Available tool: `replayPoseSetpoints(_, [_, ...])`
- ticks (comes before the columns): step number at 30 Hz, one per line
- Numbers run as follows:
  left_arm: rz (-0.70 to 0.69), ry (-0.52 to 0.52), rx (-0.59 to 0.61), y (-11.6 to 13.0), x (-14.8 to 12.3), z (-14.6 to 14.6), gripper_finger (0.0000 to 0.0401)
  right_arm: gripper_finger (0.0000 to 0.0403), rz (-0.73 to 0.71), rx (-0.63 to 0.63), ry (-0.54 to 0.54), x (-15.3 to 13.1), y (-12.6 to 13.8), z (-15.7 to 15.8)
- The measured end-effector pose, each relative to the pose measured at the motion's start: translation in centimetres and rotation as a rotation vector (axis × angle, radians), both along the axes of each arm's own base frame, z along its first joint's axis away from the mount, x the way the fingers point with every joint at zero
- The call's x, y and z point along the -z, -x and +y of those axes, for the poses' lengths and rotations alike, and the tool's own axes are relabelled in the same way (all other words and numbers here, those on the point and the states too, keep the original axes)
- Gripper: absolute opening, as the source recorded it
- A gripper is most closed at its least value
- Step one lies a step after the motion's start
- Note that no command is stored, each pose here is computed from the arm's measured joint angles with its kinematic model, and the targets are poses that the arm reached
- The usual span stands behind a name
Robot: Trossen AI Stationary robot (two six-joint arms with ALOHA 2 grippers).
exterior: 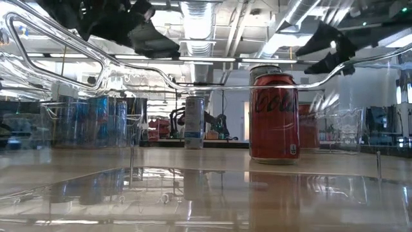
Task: Sort soda cans
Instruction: Put the red soda can into the top right transparent bin
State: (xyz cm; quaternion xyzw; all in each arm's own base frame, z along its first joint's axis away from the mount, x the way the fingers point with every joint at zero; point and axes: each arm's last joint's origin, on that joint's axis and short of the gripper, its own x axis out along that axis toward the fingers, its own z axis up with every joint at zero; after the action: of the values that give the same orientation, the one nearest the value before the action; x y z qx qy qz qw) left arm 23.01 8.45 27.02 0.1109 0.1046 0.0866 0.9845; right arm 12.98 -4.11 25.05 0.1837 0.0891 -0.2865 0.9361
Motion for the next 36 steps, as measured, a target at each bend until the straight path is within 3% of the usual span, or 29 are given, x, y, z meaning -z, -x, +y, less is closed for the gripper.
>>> replayPoseSetpoints(7, [0.019, 0.065, 0.094, -0.7, 0.4, -2.5, 0.0391, 0.037, 0.081, -0.117, 0.001, 1.3, -2.2, 3.7])
replayPoseSetpoints(16, [-0.009, 0.085, 0.268, -5.3, 3.5, -6.5, 0.0391, 0.0368, 0.167, -0.27, -0.05, 3.6, -4.5, 7.9])
replayPoseSetpoints(28, [0.096, 0.191, 0.176, -10.6, 8.7, -5.6, 0.0391, 0.0368, 0.272, -0.353, -0.035, 6.5, -7.0, 10.0])
replayPoseSetpoints(36, [0.122, 0.205, 0.181, -12.9, 9.7, -5.7, 0.0391, 0.0368, 0.343, -0.492, 0.042, 6.6, -8.9, 11.0])
